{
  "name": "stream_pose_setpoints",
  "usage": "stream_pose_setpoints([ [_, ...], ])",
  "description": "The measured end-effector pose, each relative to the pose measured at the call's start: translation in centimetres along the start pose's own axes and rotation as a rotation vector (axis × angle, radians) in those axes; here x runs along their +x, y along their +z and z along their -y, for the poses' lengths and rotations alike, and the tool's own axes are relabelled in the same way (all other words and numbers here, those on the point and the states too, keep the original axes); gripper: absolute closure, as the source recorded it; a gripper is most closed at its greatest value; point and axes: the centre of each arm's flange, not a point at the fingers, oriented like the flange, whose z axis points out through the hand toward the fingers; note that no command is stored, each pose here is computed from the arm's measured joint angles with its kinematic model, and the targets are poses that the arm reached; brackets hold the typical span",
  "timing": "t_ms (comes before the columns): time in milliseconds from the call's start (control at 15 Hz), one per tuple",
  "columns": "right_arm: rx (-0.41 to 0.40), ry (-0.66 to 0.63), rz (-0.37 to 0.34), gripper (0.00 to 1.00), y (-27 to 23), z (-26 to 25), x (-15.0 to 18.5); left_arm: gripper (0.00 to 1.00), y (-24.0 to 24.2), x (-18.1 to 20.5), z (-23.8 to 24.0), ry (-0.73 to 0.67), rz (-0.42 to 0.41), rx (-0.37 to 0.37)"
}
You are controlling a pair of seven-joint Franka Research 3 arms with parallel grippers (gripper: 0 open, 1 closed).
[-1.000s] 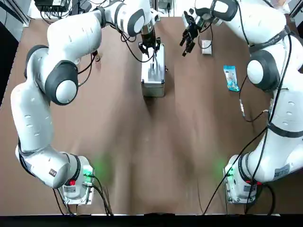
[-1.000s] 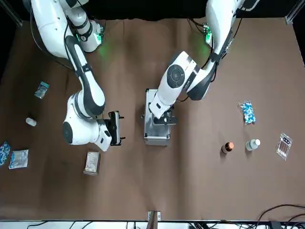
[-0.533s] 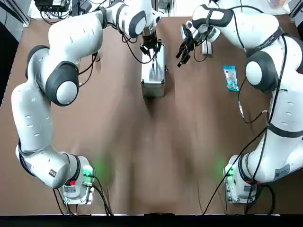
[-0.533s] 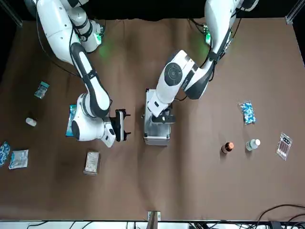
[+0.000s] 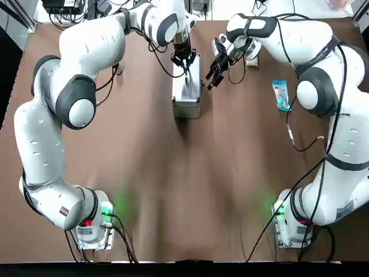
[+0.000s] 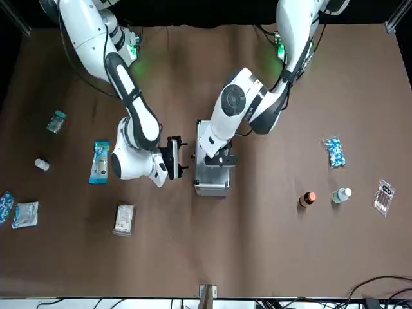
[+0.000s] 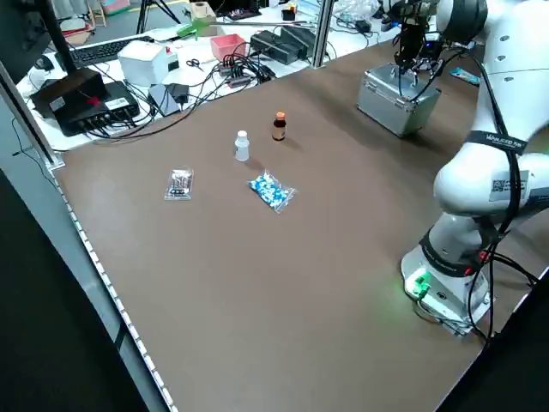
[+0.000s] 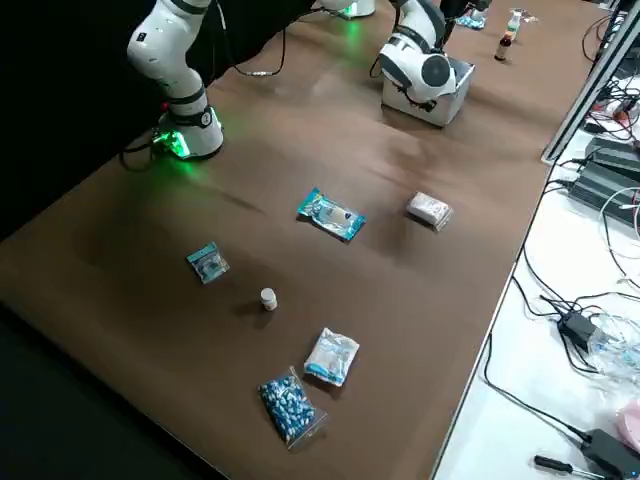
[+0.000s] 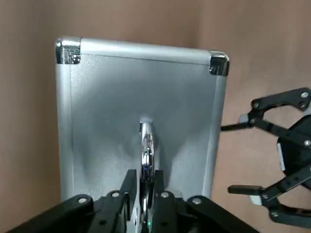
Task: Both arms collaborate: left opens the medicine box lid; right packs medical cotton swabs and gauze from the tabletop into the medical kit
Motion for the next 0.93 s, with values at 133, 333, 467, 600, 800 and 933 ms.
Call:
stream_pose_setpoints([
  [133, 0.001, -0.01, -0.001, 0.18, 0.3, 0.6, 0.7, 0.85, 0.0, 0.0, 0.0, 0.001, -0.001, 0.001],
  [333, -0.01, -0.013, -0.004, 0.25, 0.4, 1.3, 1.3, 0.87, 0.0, 0.0, 0.0, 0.008, -0.005, 0.008],
  [467, -0.016, -0.016, -0.003, 0.28, 0.5, 1.5, 1.5, 0.87, 0.0, -0.1, -0.1, 0.011, -0.007, 0.01],
  [600, -0.018, -0.014, -0.002, 0.33, 0.6, 1.5, 1.5, 0.87, 0.0, -0.1, -0.1, 0.011, -0.007, 0.01],
  [800, -0.028, -0.008, -0.01, 0.34, 0.8, 1.5, 1.5, 0.87, 0.0, -0.1, -0.1, 0.011, -0.007, 0.01],
  [933, -0.032, -0.01, -0.012, 0.34, 1.1, 1.7, 1.8, 0.87, 0.0, -0.1, -0.1, 0.011, -0.007, 0.01],
])
